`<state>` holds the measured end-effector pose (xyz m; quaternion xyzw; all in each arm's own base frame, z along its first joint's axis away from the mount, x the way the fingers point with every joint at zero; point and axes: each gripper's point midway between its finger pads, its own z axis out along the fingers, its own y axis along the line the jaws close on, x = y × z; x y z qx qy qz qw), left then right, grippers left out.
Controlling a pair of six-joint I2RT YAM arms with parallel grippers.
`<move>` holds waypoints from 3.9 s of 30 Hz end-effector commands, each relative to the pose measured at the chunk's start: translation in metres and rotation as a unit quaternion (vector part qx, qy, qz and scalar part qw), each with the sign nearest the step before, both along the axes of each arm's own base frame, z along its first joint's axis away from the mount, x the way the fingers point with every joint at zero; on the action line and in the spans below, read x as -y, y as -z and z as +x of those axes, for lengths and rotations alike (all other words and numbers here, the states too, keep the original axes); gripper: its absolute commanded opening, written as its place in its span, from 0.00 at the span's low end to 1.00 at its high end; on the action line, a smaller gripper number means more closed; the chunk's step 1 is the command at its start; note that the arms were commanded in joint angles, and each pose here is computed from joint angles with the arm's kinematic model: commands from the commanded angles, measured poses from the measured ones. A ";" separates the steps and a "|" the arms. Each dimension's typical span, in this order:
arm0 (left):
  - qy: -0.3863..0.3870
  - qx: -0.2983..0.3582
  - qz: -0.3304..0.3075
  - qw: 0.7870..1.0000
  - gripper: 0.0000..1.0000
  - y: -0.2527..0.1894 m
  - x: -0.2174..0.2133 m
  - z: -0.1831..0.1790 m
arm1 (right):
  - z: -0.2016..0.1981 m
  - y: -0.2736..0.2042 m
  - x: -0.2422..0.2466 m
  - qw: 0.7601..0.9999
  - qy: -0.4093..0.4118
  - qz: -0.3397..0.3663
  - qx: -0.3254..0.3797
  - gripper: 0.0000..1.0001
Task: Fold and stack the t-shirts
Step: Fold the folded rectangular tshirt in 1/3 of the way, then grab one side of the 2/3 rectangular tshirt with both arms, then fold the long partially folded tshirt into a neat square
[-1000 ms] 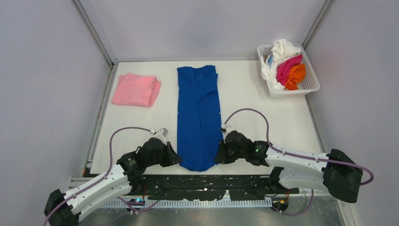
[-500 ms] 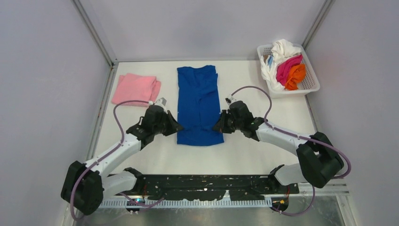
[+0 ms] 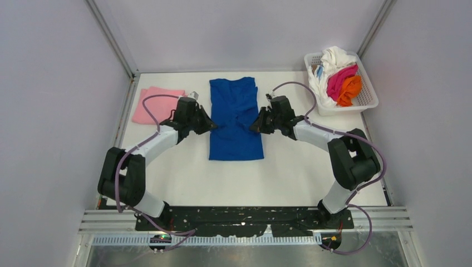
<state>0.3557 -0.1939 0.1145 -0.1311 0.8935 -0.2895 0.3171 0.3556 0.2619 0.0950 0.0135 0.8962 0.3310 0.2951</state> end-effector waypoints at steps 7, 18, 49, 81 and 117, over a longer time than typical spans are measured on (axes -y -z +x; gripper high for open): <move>0.006 0.005 0.004 1.000 0.00 0.003 0.001 0.050 | 0.051 -0.011 -0.004 0.999 -0.007 0.016 0.035 0.11; -0.045 -0.011 0.031 0.998 0.17 0.014 -0.013 0.068 | 0.076 0.002 -0.011 0.999 0.005 0.023 0.028 0.33; 0.002 -0.090 0.005 0.996 0.88 0.058 -0.024 -0.090 | -0.059 0.024 0.025 1.000 0.013 -0.014 0.003 0.96; -0.008 -0.157 0.045 0.987 0.00 0.112 -0.027 -0.089 | -0.080 0.083 0.024 0.996 0.005 -0.057 -0.070 0.50; 0.072 0.103 -0.043 0.991 0.00 -0.046 -0.017 -0.204 | -0.207 -0.065 0.024 0.992 -0.112 0.012 0.057 0.05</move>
